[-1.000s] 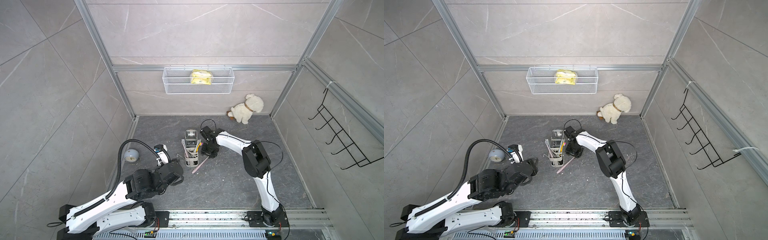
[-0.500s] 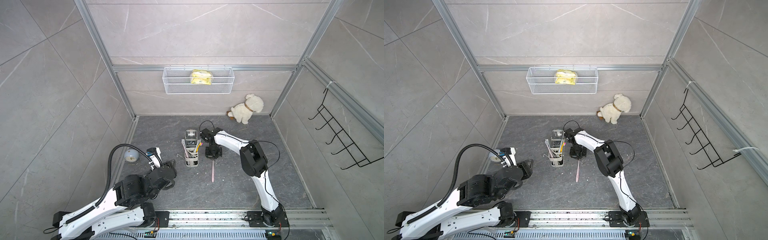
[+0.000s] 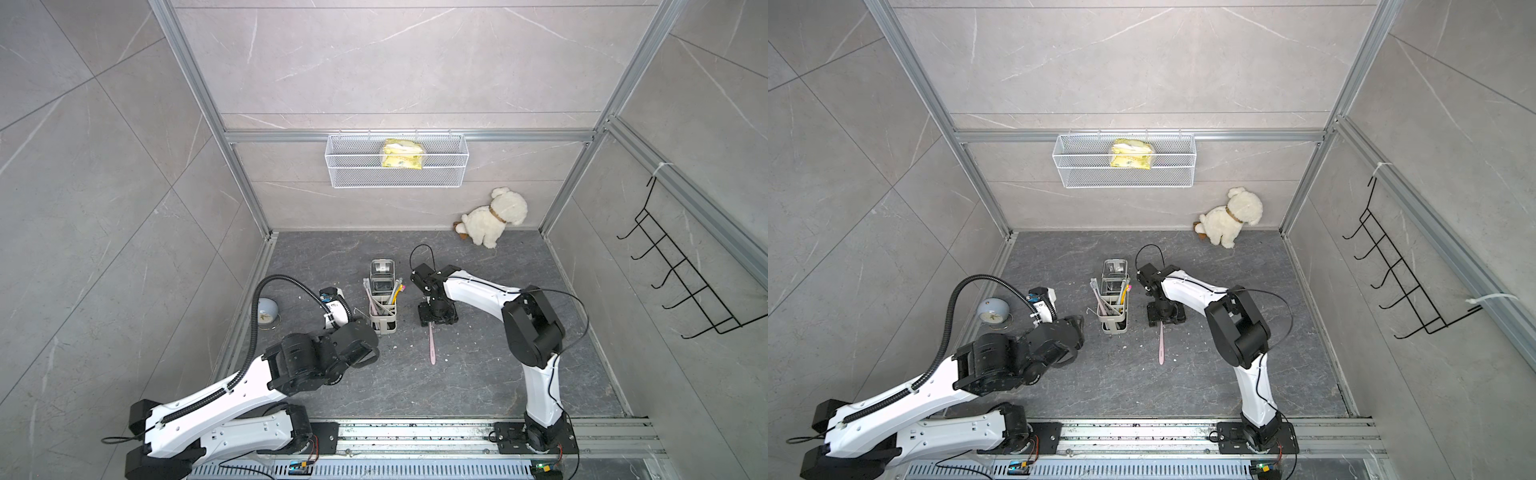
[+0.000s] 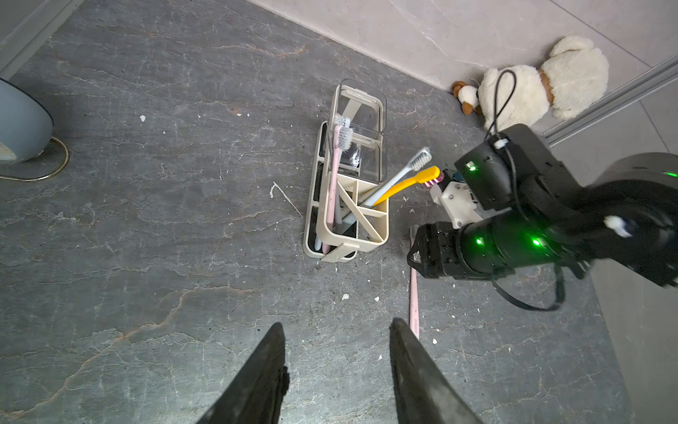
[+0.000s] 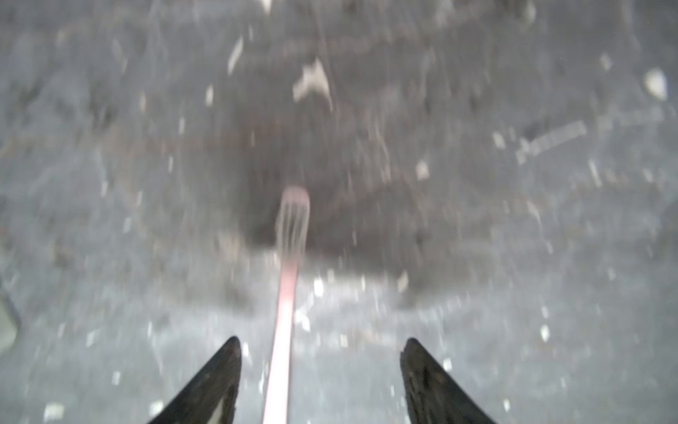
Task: Place the toothbrush into the toothbrush holder
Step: Pick up the toothbrush from the center of the board.
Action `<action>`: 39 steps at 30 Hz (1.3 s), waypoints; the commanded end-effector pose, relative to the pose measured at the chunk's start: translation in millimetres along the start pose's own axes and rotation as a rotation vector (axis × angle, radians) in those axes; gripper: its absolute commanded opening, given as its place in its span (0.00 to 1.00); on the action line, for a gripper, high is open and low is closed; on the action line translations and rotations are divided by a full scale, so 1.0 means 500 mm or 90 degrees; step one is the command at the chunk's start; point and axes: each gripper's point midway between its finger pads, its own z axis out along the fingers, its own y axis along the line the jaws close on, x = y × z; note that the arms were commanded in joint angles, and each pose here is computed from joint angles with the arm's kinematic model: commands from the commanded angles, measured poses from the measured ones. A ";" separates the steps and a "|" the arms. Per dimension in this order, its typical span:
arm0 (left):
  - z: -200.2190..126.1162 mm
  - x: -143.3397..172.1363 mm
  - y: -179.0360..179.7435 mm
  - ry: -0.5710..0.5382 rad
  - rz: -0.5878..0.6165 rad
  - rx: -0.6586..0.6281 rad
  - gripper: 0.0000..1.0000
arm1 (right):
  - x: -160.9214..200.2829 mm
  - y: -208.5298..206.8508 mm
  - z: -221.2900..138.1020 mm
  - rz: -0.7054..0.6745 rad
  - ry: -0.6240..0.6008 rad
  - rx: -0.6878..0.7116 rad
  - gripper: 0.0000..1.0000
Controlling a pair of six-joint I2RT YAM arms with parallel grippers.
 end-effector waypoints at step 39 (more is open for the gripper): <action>0.042 -0.011 -0.117 -0.039 -0.038 -0.026 0.91 | 0.249 0.078 -0.065 -0.032 -0.152 -0.333 0.12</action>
